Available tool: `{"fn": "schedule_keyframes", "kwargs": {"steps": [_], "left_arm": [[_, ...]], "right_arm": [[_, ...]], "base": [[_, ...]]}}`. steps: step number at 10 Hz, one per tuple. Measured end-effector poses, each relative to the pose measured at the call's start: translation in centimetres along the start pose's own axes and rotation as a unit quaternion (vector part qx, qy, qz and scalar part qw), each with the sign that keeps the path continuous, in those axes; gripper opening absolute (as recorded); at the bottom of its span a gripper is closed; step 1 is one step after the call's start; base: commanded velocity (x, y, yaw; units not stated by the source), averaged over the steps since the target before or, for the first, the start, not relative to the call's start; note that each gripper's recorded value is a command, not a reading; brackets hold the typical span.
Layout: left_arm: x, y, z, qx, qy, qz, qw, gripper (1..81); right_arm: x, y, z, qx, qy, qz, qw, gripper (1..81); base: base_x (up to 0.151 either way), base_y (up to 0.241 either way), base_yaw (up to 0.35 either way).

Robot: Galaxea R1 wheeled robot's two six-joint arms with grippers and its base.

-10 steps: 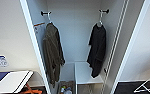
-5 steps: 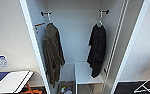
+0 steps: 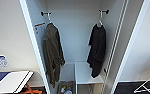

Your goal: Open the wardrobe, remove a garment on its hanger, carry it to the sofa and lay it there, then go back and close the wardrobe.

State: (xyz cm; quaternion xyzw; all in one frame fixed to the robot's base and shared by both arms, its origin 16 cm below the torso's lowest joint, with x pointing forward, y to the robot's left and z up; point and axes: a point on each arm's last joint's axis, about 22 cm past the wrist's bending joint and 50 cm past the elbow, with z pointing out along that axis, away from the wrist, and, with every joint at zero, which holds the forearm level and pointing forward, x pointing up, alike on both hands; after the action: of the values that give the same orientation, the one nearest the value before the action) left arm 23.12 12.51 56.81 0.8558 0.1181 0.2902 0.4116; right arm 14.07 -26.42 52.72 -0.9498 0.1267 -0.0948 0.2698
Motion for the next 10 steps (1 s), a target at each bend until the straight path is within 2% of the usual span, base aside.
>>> {"fn": "schedule_keyframes", "kwargs": {"steps": [2, 3, 5, 6, 8, 10], "left_arm": [[3.5, 0.4, 3.5, 0.018, 0.036, -0.038, 0.9985, 81.1], [4.8, -0.9, 4.2, 0.042, 0.052, -0.059, 0.9960, 81.1], [6.3, -2.1, 5.9, 0.078, 0.083, -0.106, 0.9878, 81.1], [7.5, -2.3, 6.9, 0.092, 0.108, -0.137, 0.9804, 81.1], [10.9, -3.1, 7.7, 0.116, 0.184, -0.192, 0.9571, 81.1], [12.0, -6.2, 6.5, 0.161, 0.225, -0.222, 0.9349, 81.1]], "right_arm": [[-2.0, -1.4, 2.1, 0.005, -0.009, 0.012, 0.9999, 81.1], [-2.3, -1.1, 2.6, -0.001, -0.008, 0.016, 0.9998, 81.1], [-3.5, -2.0, 3.7, 0.004, -0.013, 0.022, 0.9997, 81.1], [-4.3, -2.9, 4.1, 0.010, -0.018, 0.025, 0.9995, 81.1], [-4.1, -2.3, 3.8, 0.005, -0.017, 0.026, 0.9995, 81.1], [-4.2, -2.2, 4.0, 0.003, -0.017, 0.025, 0.9995, 81.1]], "base": [[0.000, 0.000, 0.000], [0.000, 0.000, 0.000], [0.000, 0.000, 0.000], [0.000, 0.000, 0.000], [0.000, 0.000, 0.000], [0.000, 0.000, 0.000]]}}
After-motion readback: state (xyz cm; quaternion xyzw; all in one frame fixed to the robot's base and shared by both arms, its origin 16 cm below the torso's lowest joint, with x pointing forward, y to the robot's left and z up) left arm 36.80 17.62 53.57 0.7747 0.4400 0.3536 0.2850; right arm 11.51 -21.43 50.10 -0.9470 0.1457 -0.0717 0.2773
